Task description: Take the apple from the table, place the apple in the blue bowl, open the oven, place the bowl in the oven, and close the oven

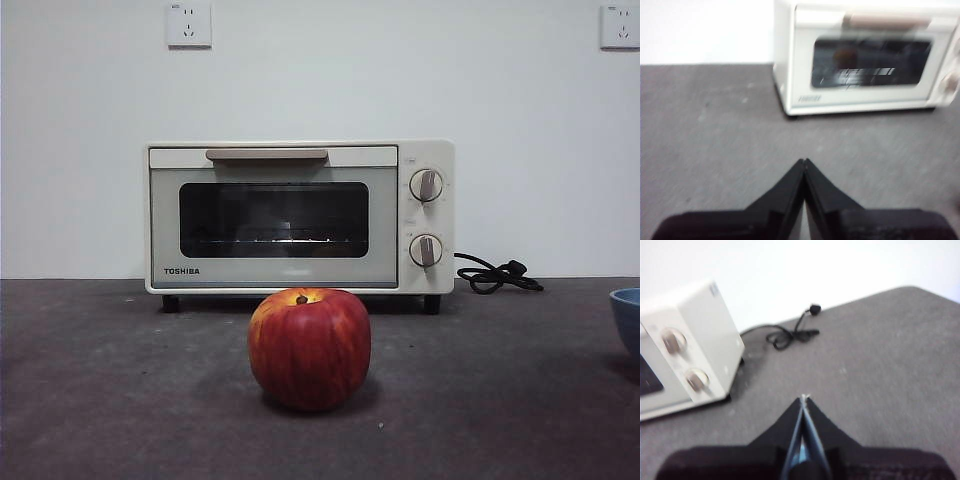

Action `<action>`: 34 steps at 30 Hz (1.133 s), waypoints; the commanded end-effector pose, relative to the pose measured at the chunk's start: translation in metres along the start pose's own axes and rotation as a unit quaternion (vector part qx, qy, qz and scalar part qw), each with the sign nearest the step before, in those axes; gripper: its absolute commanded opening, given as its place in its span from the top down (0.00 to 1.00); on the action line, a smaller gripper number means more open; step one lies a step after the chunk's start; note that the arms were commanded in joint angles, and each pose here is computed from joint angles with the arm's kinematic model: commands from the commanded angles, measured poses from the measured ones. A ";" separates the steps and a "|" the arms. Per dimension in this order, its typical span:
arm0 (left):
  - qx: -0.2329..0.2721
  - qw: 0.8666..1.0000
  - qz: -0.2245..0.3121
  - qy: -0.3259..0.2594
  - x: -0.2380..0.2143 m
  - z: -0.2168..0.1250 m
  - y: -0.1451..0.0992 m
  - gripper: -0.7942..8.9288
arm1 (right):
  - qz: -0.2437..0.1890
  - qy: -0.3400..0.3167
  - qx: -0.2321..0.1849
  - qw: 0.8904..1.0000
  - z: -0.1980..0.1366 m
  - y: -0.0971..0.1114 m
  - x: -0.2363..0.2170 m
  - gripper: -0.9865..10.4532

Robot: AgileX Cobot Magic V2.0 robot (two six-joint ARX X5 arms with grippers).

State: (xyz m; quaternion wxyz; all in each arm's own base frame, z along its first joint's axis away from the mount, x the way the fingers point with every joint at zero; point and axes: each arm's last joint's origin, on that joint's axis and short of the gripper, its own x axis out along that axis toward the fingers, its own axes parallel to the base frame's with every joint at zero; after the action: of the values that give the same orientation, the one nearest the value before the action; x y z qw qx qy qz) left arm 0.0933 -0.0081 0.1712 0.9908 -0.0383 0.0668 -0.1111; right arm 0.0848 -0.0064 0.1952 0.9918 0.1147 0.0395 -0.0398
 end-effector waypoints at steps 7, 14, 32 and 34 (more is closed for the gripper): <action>-0.068 0.996 -0.027 -0.044 -0.016 0.040 -0.007 0.92 | 0.005 -0.009 0.026 1.000 0.038 0.009 -0.022 0.92; -0.074 0.996 -0.026 -0.033 -0.034 0.077 -0.013 0.92 | 0.036 -0.001 0.074 0.997 0.085 0.022 -0.038 0.92; -0.077 0.977 -0.024 0.196 -0.024 0.164 -0.018 0.92 | 0.093 0.317 0.014 0.944 0.145 0.043 -0.006 0.92; -0.067 0.972 -0.029 0.223 -0.019 0.167 -0.018 0.92 | 0.093 0.337 0.004 0.937 0.144 0.043 -0.001 0.92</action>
State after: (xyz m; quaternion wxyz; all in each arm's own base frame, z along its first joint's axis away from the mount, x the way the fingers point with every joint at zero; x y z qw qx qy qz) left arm 0.0932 -0.0107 0.3408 0.9428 -0.1067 0.2872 -0.1310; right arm 0.0972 0.0015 0.3438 0.9153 0.1567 0.3624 0.0804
